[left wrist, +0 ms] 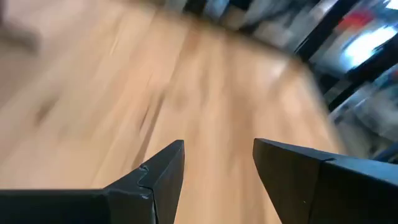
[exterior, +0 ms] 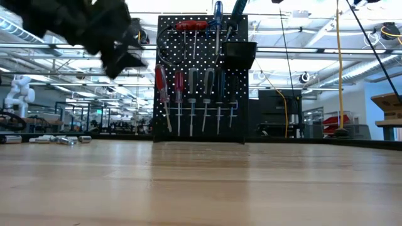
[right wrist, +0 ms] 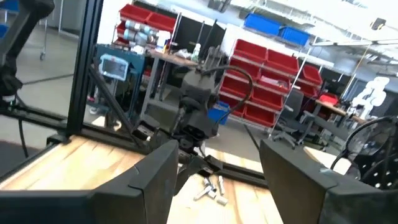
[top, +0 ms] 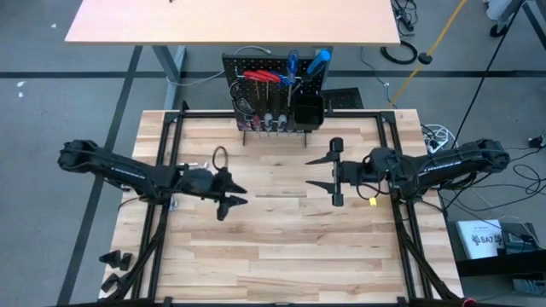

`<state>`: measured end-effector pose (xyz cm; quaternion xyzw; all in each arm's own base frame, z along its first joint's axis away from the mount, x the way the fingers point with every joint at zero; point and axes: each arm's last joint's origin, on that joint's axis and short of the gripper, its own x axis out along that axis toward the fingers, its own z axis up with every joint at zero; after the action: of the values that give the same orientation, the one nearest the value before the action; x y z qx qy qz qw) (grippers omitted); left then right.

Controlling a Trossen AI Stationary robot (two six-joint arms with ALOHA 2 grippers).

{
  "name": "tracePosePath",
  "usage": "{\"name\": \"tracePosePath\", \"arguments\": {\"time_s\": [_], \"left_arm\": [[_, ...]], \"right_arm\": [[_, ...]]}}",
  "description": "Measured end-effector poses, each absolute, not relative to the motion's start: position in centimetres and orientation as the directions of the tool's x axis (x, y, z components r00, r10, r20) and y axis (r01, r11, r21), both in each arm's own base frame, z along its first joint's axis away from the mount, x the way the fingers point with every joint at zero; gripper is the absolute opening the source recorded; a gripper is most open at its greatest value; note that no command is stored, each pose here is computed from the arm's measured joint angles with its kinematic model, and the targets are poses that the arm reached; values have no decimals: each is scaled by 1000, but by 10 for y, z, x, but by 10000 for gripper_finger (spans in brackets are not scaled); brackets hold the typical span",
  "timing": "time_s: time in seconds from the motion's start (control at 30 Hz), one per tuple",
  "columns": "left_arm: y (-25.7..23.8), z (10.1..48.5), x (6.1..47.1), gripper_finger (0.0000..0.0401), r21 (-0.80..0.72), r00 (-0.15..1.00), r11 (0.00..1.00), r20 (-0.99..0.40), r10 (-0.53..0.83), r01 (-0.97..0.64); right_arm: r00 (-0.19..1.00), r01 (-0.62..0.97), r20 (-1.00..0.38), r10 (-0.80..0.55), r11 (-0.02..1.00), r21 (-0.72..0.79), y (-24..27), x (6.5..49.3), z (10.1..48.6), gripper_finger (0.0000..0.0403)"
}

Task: Hang tools onto peg board
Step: Put the socket wrench into the black bin on the peg board

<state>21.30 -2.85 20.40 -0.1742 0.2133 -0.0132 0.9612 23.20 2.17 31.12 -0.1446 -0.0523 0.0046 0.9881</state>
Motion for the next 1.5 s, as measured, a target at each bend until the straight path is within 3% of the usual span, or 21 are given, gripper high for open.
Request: {"name": "tracePosePath", "arguments": {"time_s": [0.13,0.27,0.43,0.57,0.67,0.83,1.0,1.27,1.5], "left_arm": [[-31,205,205,198,-261,756,931,-654,23,-255],[-28,200,187,198,-101,561,886,-805,195,-453],[-13,180,168,198,86,393,782,-828,401,-617],[8,178,164,198,59,296,587,-820,490,-807],[21,178,162,198,60,248,512,-824,510,-857],[41,178,163,198,41,243,514,-846,474,-857],[63,177,156,198,22,198,436,-869,452,-900],[76,171,156,198,-12,200,440,-902,383,-898],[83,141,163,198,-7,169,471,-938,303,-882]], "right_arm": [[995,10,102,21,957,-291,22,240,306,218],[991,24,131,12,964,-265,21,248,304,217],[997,18,81,1,973,-229,19,259,291,217],[999,21,52,-10,973,-231,17,267,282,217],[998,31,56,-18,973,-229,14,269,280,217],[997,54,70,-39,972,-227,9,269,282,217],[996,69,77,-54,975,-212,5,270,282,217],[996,68,74,-53,975,-213,4,270,282,217],[996,66,71,-52,975,-213,5,270,282,217]]}}
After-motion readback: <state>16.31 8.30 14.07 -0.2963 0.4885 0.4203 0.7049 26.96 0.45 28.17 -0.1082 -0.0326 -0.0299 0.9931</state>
